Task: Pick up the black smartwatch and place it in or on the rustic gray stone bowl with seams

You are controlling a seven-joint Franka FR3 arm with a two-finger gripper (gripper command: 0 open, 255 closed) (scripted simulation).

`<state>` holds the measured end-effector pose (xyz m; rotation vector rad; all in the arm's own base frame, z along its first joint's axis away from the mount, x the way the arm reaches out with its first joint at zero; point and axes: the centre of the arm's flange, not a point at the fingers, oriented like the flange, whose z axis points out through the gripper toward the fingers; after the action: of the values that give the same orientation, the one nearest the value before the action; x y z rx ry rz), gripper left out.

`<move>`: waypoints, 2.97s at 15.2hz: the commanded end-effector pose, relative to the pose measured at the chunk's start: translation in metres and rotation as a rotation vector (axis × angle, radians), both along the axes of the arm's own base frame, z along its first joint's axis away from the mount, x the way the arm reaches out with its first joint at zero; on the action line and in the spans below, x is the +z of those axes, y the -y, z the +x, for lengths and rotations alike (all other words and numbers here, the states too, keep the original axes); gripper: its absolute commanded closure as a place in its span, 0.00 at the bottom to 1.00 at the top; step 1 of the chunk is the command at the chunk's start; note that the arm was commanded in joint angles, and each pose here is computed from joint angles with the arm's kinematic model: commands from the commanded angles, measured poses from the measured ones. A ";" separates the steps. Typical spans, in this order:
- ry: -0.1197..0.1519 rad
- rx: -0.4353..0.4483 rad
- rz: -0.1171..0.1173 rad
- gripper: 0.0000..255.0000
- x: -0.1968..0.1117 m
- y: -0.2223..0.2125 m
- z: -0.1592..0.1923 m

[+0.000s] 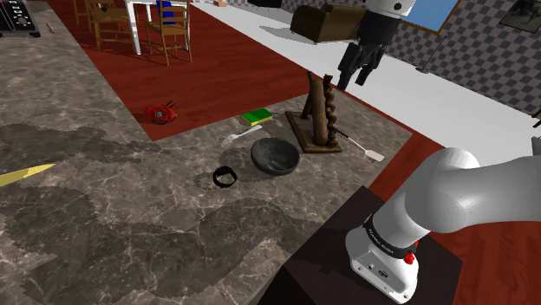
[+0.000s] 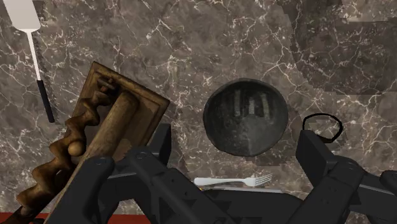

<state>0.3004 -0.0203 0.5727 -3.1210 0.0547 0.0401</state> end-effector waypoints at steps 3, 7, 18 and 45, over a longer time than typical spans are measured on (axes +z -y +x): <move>0.019 0.012 0.015 0.00 -0.022 -0.011 0.004; 0.056 0.037 0.044 0.00 -0.064 -0.034 0.013; 0.159 0.105 0.125 0.00 -0.176 -0.106 0.042; 0.315 0.208 0.247 0.00 -0.364 -0.247 0.108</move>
<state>0.4079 0.2260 0.2099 -2.8333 -0.2582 -0.4066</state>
